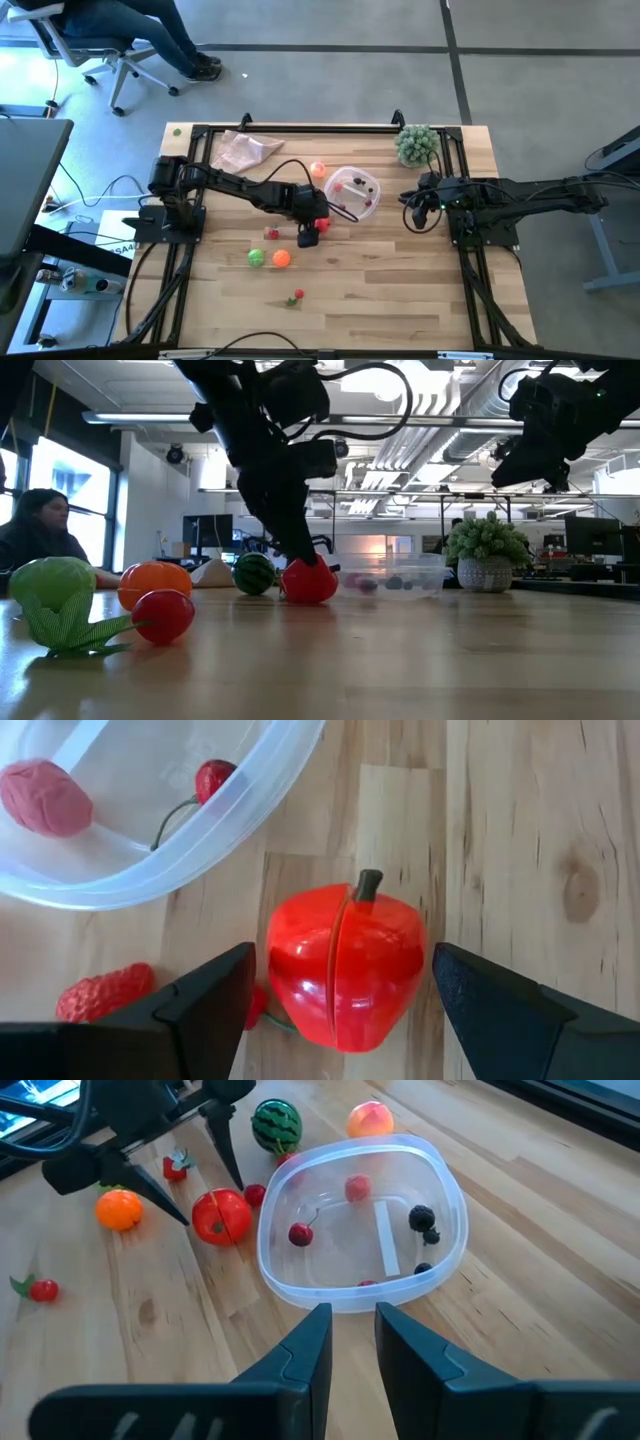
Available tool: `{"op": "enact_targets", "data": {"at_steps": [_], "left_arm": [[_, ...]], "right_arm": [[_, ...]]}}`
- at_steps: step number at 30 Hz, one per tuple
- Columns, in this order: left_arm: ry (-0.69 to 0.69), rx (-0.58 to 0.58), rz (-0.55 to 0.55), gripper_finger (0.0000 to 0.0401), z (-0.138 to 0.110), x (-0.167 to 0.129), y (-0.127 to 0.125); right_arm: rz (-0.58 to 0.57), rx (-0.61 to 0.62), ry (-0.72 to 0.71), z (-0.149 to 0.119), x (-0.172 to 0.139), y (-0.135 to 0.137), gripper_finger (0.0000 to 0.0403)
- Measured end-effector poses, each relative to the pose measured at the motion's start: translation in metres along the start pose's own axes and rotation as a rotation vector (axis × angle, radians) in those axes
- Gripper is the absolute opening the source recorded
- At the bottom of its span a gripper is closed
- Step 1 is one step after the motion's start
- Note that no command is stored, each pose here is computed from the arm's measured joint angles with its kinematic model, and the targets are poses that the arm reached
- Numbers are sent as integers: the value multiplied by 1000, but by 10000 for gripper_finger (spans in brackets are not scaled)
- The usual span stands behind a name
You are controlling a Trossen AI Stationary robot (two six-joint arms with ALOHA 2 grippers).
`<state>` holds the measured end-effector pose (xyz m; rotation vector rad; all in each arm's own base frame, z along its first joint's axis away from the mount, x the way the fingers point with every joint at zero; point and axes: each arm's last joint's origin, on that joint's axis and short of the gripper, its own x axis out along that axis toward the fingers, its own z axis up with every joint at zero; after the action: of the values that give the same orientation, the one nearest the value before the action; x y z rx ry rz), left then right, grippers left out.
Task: Pick and placing Produce into tupperware
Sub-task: Put the apple into the transparent bin
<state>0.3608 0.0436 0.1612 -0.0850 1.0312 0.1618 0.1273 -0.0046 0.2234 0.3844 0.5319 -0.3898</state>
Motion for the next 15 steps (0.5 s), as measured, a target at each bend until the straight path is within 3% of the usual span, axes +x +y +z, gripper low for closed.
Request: {"op": "enact_targets", "data": {"at_steps": [15], "left_arm": [[-23,41,-42,294,2,0,-1]], "right_arm": [[0,0,1,0,0,0,71]]}}
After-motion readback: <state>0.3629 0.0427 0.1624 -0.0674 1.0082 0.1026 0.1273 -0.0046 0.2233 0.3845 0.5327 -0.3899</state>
